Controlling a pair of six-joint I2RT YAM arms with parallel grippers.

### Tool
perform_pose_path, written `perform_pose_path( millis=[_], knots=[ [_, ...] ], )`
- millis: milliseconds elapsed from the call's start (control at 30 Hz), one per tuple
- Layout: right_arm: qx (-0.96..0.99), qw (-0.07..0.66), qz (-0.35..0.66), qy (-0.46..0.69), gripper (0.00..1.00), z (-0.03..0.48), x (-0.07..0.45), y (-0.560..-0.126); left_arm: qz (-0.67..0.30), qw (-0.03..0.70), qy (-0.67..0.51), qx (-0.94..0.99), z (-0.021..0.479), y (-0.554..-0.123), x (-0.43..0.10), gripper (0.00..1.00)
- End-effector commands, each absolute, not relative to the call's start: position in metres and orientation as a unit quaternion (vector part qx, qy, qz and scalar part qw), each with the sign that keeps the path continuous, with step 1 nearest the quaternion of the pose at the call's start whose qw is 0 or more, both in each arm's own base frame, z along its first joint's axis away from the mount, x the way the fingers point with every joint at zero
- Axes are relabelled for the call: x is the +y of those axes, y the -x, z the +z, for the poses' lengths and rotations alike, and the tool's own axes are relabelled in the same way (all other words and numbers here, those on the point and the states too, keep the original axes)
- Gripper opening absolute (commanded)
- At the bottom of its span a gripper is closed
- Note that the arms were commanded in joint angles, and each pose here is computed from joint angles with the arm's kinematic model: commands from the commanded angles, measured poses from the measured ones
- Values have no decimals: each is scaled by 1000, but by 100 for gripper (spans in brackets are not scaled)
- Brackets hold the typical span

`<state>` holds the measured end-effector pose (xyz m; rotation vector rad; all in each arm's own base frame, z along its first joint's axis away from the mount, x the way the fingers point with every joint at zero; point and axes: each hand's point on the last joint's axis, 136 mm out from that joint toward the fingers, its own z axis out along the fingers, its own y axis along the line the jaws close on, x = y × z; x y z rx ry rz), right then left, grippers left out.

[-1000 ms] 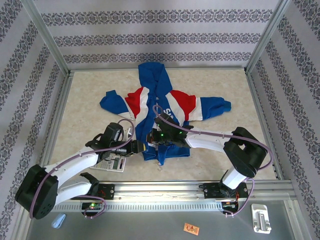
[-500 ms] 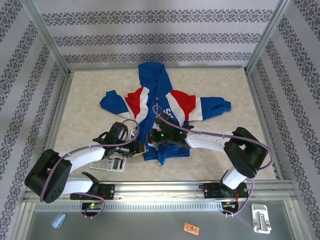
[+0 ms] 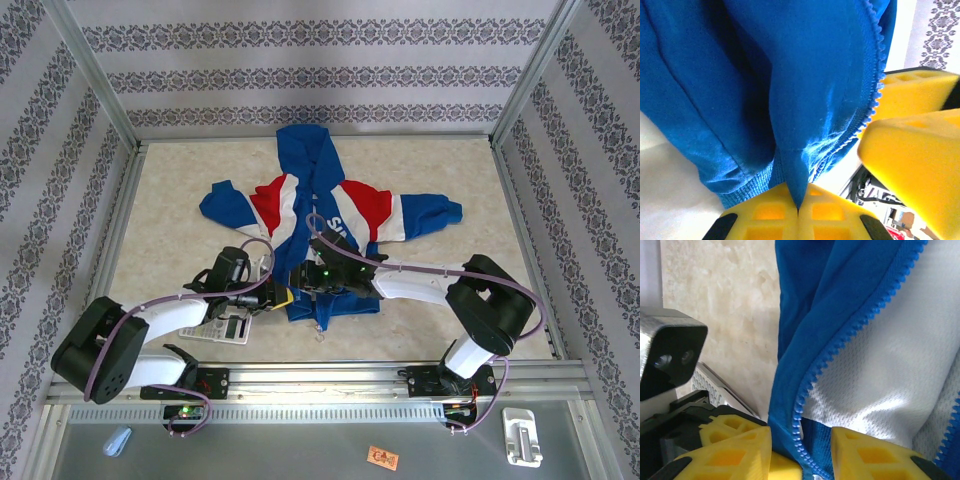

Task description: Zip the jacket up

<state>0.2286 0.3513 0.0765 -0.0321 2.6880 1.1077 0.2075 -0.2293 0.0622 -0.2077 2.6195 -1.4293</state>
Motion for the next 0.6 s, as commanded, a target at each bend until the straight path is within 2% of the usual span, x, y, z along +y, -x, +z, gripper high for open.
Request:
perform_pose_path(
  millis=[0, 100, 200, 367, 400, 567],
  knots=[
    [910, 116, 397, 18, 38, 81, 358, -223, -514, 84, 61, 851, 76, -214, -236, 0],
    [908, 115, 402, 25, 36, 82, 362, -224, -519, 79, 60, 849, 76, -213, -238, 0],
    [906, 112, 406, 30, 27, 82, 366, -225, -521, 76, 59, 848, 75, -212, -238, 0],
    [907, 110, 405, 32, 2, 83, 365, -225, -517, 80, 60, 850, 76, -214, -235, 0],
    [907, 115, 404, 32, 0, 86, 363, -226, -515, 79, 59, 851, 76, -213, -234, 2],
    [911, 135, 388, 37, 0, 110, 350, -229, -494, 87, 48, 864, 84, -214, -224, 33]
  ],
)
